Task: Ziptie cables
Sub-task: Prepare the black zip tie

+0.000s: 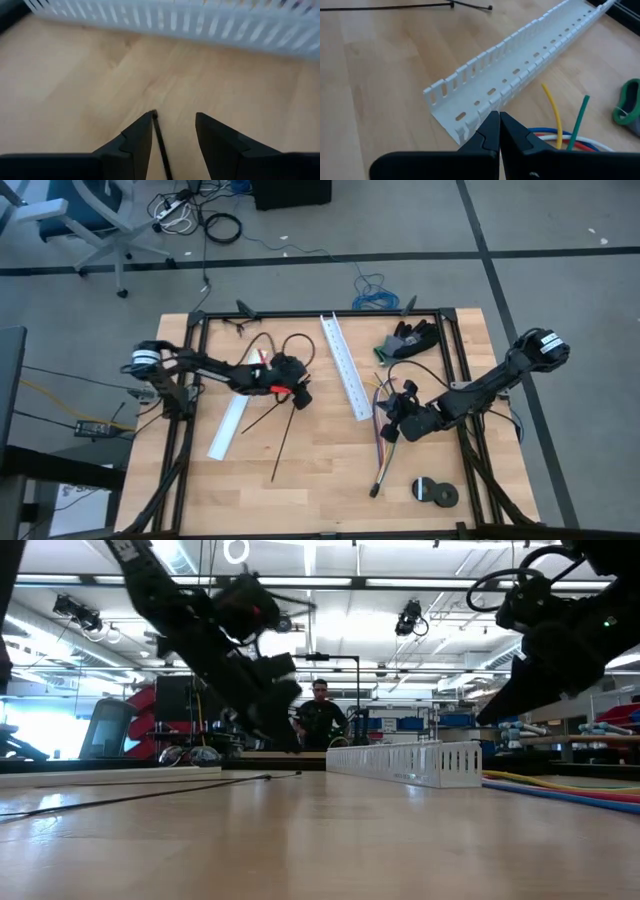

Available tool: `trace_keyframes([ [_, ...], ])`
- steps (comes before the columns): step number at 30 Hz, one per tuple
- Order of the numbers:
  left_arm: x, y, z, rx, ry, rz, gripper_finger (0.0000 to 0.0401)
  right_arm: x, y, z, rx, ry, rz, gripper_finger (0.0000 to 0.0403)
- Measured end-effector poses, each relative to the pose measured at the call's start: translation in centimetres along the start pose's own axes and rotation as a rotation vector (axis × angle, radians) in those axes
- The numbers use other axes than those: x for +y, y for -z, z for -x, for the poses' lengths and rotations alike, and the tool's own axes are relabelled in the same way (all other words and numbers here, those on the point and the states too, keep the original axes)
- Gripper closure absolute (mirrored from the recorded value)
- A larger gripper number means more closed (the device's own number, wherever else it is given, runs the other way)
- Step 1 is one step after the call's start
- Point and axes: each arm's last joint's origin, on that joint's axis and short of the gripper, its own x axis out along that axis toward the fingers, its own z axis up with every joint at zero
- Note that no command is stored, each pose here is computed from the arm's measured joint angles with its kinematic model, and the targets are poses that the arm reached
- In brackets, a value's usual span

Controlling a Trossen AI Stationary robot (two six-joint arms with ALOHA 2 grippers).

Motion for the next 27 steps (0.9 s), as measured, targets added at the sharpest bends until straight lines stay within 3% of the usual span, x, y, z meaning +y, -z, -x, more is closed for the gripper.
trace_keyframes([
  [8,0.7,0.2,-3.1,0.136,-0.048,0.031,0.0246,0.0,0.1,0.1,0.004,-0.002,0.005,0.0403],
  [10,0.8,0.2,-3.5,0.16,-0.009,0.017,0.0268,0.1,0.1,0.1,0.005,-0.005,0.005,0.0403],
  [12,0.7,0.1,-3.5,0.155,0.009,0.011,0.0317,0.1,0.2,0.2,0.006,-0.007,0.004,0.0403],
  [15,0.6,-0.2,-3.3,0.131,0.021,-0.024,0.0385,0.2,0.2,0.3,0.005,-0.011,-0.012,0.0403],
  [20,0.4,-1.1,-2.1,0.065,-0.015,-0.069,0.0397,0.4,0.3,0.5,0.001,-0.022,-0.036,0.0403],
  [27,-0.4,-4.7,2.8,-0.192,0.013,-0.09,0.0399,0.6,0.4,0.6,-0.006,-0.03,-0.045,0.0403],
])
